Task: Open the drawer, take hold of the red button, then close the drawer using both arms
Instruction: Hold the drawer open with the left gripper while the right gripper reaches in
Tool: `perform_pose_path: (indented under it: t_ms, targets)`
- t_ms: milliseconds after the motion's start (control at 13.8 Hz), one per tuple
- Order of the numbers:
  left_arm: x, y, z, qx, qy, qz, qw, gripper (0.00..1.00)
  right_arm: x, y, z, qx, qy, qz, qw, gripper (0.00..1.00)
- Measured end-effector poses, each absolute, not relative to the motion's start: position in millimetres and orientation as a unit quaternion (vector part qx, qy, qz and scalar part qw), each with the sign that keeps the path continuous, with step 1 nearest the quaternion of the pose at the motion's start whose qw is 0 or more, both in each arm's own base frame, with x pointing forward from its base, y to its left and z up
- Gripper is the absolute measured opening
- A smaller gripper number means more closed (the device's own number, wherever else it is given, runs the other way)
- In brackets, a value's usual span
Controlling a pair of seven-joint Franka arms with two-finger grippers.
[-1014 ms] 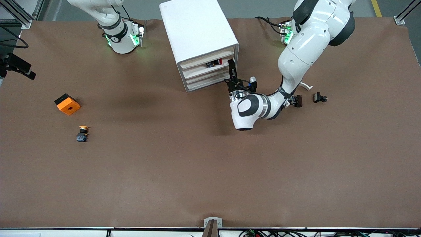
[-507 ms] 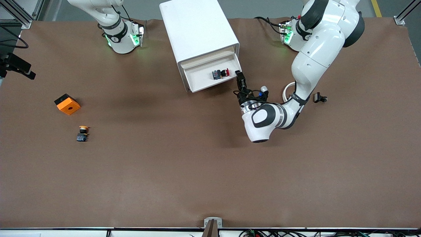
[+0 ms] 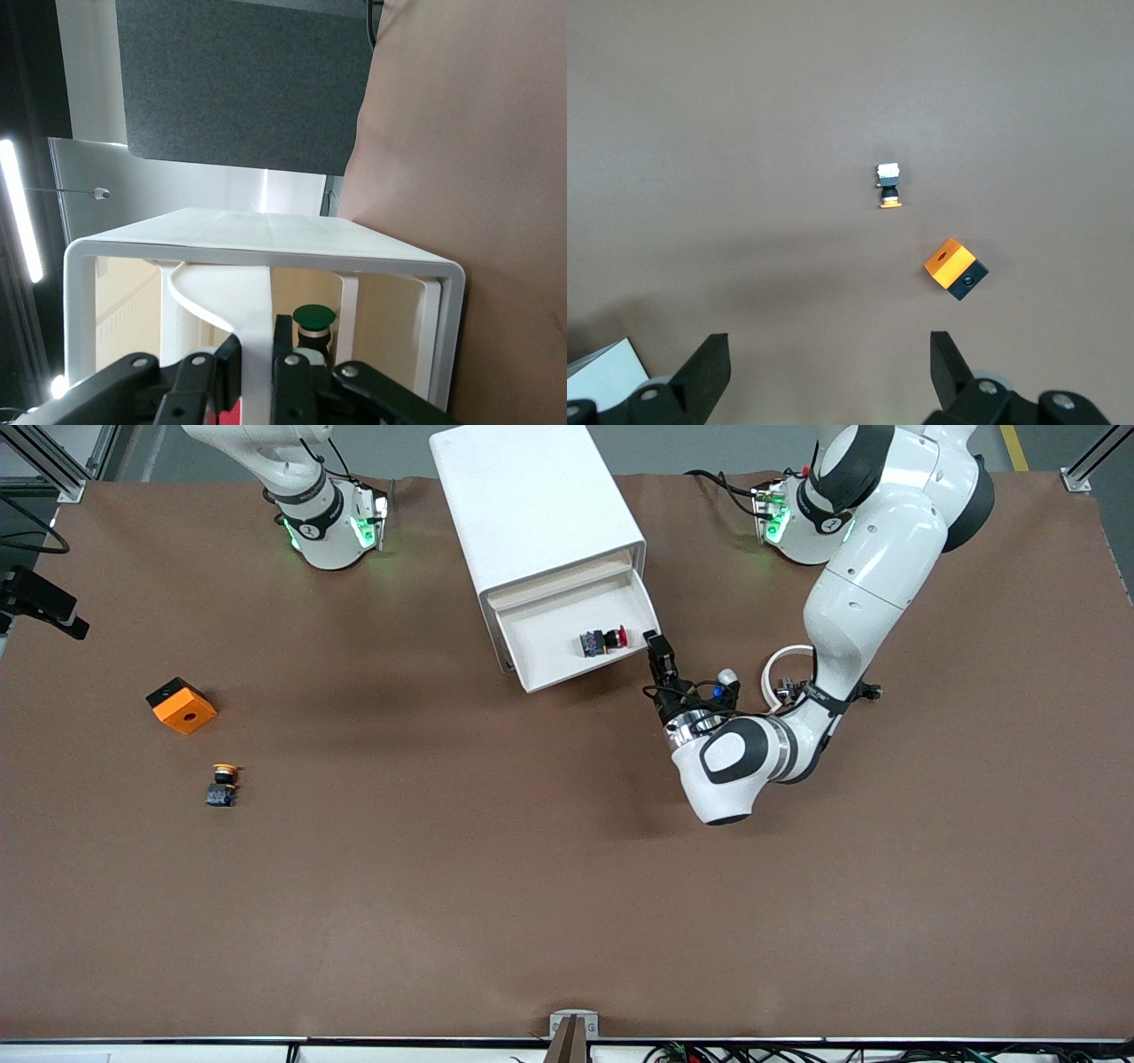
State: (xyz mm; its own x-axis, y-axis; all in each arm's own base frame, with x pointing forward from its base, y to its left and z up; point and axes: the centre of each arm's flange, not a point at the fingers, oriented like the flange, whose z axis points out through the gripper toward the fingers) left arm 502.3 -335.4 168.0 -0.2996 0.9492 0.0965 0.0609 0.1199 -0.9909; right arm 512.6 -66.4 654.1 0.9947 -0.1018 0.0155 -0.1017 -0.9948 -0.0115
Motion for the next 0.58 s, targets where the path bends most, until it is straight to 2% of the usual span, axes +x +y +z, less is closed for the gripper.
perform_pose_path:
  t_ms: [145,217,290,362,435,579]
  targets:
    - [505,-333,168,-0.409,-0.617,0.522,0.424,0.14,514,-66,653,-0.999,0.051,-0.008,0.005,1.00]
    - [505,-332,168,-0.409,-0.617,0.522,0.424,0.21,517,-66,648,-0.999,0.051,-0.003,0.005,1.00]
    - [505,-332,168,-0.409,-0.617,0.522,0.424,0.21,522,-66,638,-0.999,0.051,0.006,0.005,1.00]
    - [505,-332,168,-0.408,-0.618,0.522,0.424,0.26,531,-66,625,-0.999,0.050,0.018,0.005,1.00]
    - [506,-331,167,-0.408,-0.618,0.521,0.424,0.34,541,-66,611,-0.998,0.049,0.024,0.004,1.00]
    - [506,-330,167,-0.407,-0.619,0.521,0.424,0.57,563,-67,582,-0.998,0.047,0.033,0.002,1.00]
